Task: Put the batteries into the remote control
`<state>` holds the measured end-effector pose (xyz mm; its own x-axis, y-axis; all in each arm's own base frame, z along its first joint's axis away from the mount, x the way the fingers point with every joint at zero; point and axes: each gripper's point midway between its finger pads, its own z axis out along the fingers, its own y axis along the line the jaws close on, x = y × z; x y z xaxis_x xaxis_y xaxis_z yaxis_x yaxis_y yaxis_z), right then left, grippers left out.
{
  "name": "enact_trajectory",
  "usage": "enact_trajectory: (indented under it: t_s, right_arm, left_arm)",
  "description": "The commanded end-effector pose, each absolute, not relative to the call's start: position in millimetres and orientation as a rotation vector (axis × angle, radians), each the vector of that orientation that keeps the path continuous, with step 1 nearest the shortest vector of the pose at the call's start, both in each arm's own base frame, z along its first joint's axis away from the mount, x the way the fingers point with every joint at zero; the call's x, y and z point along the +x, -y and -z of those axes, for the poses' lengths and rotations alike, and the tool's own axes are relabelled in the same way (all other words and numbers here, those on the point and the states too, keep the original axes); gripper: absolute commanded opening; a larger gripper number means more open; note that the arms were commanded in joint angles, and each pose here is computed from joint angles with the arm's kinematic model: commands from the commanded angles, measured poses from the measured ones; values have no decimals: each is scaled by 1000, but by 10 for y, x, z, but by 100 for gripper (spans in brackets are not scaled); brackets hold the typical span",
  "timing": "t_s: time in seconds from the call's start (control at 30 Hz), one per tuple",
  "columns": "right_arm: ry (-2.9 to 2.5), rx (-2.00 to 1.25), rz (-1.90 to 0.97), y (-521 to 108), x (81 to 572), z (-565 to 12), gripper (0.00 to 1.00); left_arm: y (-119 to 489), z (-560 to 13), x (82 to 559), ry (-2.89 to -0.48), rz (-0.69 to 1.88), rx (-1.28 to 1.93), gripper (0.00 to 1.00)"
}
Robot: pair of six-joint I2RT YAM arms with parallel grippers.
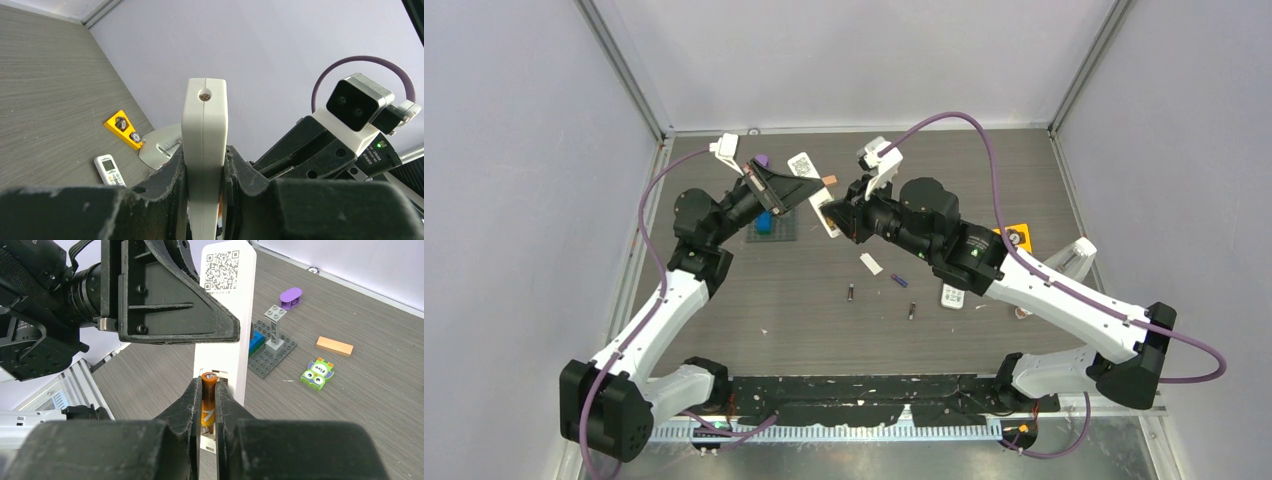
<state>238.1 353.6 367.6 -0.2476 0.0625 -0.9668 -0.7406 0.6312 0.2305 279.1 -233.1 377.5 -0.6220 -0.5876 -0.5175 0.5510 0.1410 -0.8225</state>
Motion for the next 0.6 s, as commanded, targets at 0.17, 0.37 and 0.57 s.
enact_trajectory:
  t_s: [0.17,0.37,0.57]
  right_arm:
    - [-1584,-617,-826,-3609,2408,-3745,14]
    - [-1608,-687,-827,-3648,2354,-3622,19]
    - [-1645,-717,-834,-3670,2315,-3455,23]
  left_arm:
    - [2332,-3989,2671,-1465,1683,16,0]
    - [2329,-4005,2688,-1462,1690,0,0]
    - [2346,-4026,2700,-1446,1734,-11,0]
